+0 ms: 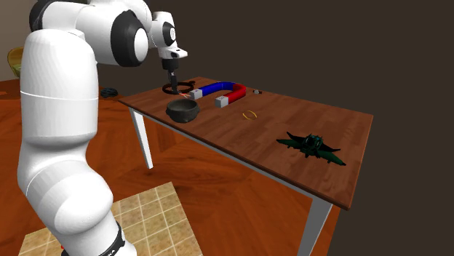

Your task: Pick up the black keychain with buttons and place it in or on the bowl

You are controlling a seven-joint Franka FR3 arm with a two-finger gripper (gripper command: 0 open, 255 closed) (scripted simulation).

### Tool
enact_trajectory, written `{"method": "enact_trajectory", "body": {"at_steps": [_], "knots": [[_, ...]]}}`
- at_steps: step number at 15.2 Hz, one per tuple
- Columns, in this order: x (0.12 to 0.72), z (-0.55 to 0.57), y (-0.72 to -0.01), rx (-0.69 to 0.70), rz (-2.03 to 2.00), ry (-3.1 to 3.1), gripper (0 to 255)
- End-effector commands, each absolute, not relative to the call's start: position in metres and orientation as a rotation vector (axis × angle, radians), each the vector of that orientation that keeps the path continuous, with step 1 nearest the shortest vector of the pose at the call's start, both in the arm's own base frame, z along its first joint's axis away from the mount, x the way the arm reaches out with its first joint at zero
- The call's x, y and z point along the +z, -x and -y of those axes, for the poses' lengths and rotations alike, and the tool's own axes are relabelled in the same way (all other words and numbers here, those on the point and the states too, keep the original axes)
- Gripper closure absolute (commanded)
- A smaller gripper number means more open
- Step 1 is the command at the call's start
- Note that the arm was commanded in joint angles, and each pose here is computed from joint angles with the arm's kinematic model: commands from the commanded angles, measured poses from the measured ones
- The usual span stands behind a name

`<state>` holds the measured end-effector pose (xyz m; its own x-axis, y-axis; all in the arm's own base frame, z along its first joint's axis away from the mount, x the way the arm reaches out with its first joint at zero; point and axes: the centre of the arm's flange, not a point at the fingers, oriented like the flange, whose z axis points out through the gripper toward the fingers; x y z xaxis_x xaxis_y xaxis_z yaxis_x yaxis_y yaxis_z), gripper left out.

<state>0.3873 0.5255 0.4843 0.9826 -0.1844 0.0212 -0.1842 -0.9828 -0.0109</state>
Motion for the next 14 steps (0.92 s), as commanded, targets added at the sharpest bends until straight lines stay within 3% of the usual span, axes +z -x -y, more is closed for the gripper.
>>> {"method": "enact_trajectory", "body": {"at_steps": [1, 14], "knots": [[0.473, -0.524, -0.388, -0.035, -0.29, 3.119, 255], [0.442, -0.524, -0.388, -0.035, -0.29, 3.119, 255]]}}
